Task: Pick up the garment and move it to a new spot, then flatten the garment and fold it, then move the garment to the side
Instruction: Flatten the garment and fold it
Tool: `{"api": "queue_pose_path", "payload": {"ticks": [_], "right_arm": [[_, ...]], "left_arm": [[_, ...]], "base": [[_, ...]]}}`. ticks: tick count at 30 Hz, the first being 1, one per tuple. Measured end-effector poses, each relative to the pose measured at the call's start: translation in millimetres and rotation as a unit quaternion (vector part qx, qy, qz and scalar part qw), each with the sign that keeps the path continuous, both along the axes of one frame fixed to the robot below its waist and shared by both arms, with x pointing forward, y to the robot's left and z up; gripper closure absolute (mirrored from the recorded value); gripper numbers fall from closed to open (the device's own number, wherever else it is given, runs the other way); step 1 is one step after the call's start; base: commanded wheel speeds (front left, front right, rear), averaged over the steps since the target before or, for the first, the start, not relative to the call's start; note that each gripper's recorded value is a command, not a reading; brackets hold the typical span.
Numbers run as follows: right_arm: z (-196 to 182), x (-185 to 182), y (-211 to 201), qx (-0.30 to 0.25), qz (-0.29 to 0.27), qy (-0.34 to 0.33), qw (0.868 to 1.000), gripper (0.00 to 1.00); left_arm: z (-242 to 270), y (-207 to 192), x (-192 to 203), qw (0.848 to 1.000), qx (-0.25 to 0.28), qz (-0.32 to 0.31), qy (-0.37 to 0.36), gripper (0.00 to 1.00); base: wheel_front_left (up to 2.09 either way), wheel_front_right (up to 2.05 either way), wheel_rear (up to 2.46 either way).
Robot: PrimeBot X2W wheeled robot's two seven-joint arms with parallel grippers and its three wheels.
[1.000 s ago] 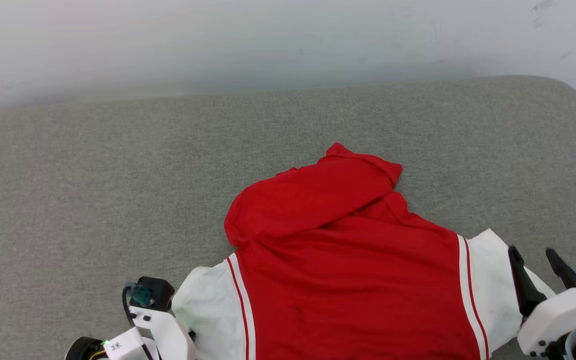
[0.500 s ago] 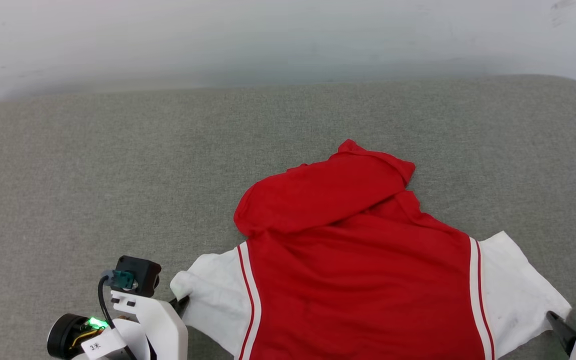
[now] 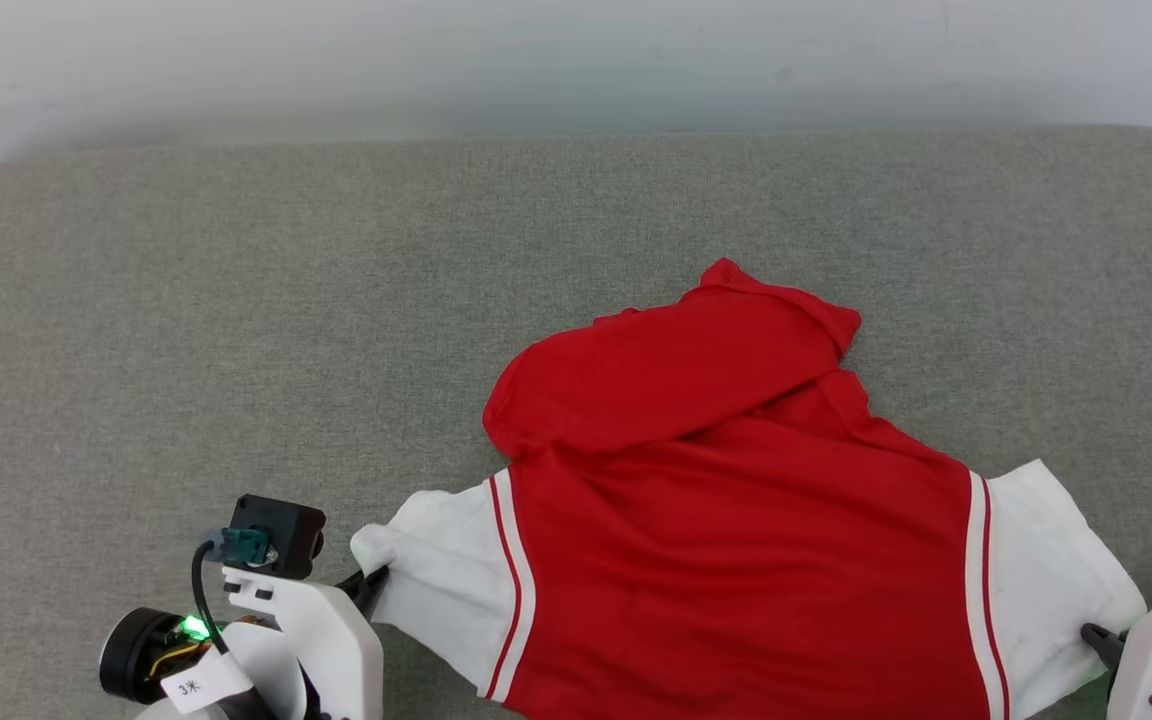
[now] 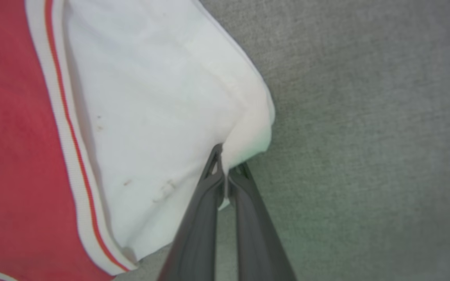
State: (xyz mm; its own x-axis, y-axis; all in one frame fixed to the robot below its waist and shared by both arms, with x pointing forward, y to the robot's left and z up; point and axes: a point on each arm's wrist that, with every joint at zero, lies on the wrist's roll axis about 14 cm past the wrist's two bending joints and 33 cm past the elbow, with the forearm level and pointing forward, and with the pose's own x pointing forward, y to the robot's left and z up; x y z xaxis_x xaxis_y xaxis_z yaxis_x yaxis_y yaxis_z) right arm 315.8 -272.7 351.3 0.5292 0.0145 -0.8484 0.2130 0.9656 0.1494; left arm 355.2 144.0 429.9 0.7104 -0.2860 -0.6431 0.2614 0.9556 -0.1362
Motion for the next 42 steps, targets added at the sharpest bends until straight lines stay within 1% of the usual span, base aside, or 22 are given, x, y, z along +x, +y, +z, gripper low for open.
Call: {"api": "queue_pose_path", "payload": {"ticks": [4,8,12,14,16,21,27,33,36,42], "right_arm": [[18,9,-7,-0.011,-0.004,-0.039,0.999,1.0],[56,23,-16,-0.034,-0.002,-0.108,0.994,1.0],[101,37,-15,-0.05,0.008,-0.18,0.982,1.0],[128,45,-15,-0.059,0.014,-0.221,0.973,1.0],[150,51,-14,-0.067,0.019,-0.251,0.966,1.0],[196,69,-5,-0.074,0.037,-0.304,0.949,1.0],[248,111,4,-0.091,0.063,-0.361,0.926,1.0],[305,168,5,-0.103,0.066,-0.429,0.895,1.0],[325,199,7,-0.108,0.068,-0.453,0.882,1.0],[363,258,19,-0.121,0.072,-0.511,0.848,1.0]], "left_arm": [[12,2,4,1.0,-0.003,0.005,-0.025,1.0],[39,8,14,0.996,-0.005,0.019,-0.082,1.0],[78,15,28,0.988,-0.005,0.026,-0.151,1.0],[101,17,37,0.982,-0.004,0.027,-0.188,1.0],[123,17,45,0.975,-0.007,0.026,-0.222,1.0],[168,24,69,0.961,-0.014,0.032,-0.275,1.0],[221,28,113,0.939,-0.027,0.042,-0.341,1.0],[276,34,168,0.905,-0.019,0.059,-0.421,1.0],[293,40,196,0.89,-0.013,0.072,-0.449,1.0],[314,54,248,0.86,0.013,0.088,-0.502,1.0]], "base": [[0.0,0.0,0.0],[0.0,0.0,0.0],[0.0,0.0,0.0],[0.0,0.0,0.0],[0.0,0.0,0.0],[0.0,0.0,0.0],[0.0,0.0,0.0],[0.0,0.0,0.0],[0.0,0.0,0.0],[0.0,0.0,0.0]]}}
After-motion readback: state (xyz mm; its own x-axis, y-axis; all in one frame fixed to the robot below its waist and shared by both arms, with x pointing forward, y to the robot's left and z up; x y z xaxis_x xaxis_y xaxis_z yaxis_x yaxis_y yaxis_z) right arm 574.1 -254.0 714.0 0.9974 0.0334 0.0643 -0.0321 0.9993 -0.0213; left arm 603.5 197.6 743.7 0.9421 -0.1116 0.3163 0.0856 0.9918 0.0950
